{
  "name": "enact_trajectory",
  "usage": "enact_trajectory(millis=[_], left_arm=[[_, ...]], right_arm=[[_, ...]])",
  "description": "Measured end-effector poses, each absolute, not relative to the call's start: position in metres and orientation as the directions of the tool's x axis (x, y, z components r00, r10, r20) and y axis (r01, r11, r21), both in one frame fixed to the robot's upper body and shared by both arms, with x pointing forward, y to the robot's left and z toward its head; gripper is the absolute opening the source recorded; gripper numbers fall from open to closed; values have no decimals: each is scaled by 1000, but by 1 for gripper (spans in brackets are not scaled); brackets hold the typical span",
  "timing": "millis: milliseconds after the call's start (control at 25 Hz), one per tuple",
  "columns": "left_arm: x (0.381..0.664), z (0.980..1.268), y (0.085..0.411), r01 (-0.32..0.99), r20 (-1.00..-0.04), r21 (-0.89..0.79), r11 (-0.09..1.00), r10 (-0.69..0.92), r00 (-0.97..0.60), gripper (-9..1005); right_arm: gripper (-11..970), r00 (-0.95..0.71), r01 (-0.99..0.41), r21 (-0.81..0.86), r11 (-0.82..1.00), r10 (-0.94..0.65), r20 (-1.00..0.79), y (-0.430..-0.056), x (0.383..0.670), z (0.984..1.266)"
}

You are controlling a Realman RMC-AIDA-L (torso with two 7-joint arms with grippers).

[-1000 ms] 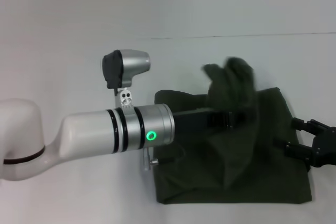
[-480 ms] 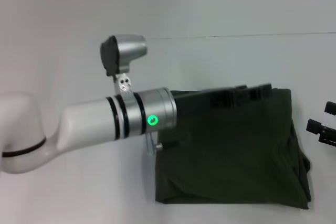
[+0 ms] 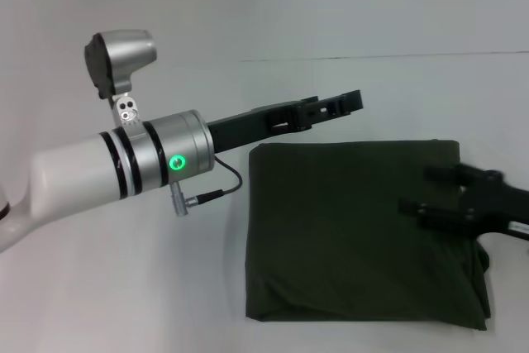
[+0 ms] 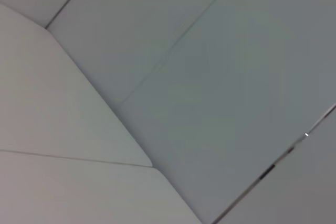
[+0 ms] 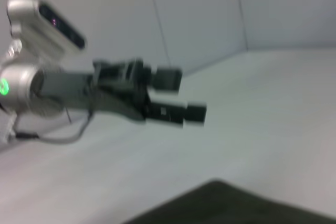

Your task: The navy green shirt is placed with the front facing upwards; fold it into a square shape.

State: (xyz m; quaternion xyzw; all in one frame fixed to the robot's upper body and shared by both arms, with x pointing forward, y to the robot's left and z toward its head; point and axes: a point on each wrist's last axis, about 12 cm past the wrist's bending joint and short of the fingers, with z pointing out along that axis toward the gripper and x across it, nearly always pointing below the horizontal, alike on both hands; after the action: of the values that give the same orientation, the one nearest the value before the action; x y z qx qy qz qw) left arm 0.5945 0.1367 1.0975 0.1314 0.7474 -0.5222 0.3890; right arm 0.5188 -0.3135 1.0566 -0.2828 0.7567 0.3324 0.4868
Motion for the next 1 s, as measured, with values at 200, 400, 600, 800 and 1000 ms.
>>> enact_trajectory(millis=[200, 400, 600, 800, 1000], left_arm=[[593, 1094, 145, 595, -717, -677, 434, -205, -667, 940], [590, 1088, 151, 592, -716, -668, 452, -173, -676, 939], [587, 1079, 166, 556, -692, -674, 487, -150, -706, 938], [591, 1079, 196, 478, -628, -694, 538, -128, -767, 938], [593, 1086, 220, 373, -515, -714, 593, -84, -853, 937]], right_arm=[[883, -451, -693, 252, 675, -134, -882, -304, 532, 1041], [884, -463, -611, 241, 754, -93, -881, -318, 539, 1041], [882, -473, -530, 224, 818, -65, -879, -328, 553, 1044], [883, -373, -565, 225, 794, -3, -928, -330, 557, 1068], [883, -308, -610, 224, 760, 33, -951, -333, 553, 1083]])
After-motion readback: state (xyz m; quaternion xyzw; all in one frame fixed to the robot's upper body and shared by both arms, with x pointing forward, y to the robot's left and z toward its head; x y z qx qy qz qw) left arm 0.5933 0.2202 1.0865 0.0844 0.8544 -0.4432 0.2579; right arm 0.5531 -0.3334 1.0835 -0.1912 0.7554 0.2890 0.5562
